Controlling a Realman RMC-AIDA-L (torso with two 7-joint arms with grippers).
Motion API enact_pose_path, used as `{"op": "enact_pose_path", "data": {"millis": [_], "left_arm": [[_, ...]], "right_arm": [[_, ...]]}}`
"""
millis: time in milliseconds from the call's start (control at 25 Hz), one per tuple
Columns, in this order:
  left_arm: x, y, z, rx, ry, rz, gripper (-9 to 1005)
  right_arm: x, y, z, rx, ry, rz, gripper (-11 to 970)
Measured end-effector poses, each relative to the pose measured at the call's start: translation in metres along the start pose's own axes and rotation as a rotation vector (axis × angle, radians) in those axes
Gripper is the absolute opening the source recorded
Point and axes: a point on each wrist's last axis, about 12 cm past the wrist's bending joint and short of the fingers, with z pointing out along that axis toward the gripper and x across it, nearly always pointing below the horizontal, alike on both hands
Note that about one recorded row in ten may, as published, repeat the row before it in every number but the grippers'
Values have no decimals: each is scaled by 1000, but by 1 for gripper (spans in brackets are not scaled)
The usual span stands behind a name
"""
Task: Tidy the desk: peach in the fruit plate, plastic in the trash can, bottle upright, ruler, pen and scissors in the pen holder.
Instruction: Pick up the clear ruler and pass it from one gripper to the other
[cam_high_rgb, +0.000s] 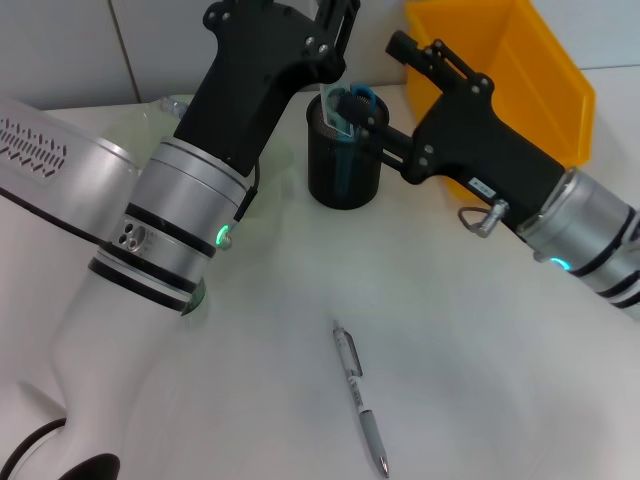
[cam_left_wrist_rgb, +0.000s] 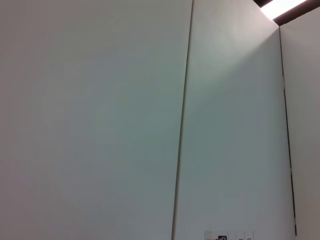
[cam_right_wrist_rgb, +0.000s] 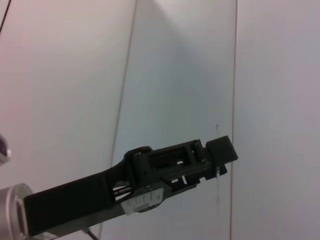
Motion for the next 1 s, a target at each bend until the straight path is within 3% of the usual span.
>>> {"op": "enact_pose_path", "data": {"millis": [520, 1000], "left_arm": [[2, 0, -2, 1, 2, 13, 481], [3, 1, -4, -1, 10, 18, 494]], "right_arm": [[4, 14, 34, 68, -21, 5, 785], [4, 21, 41, 84, -38, 39, 771]]}}
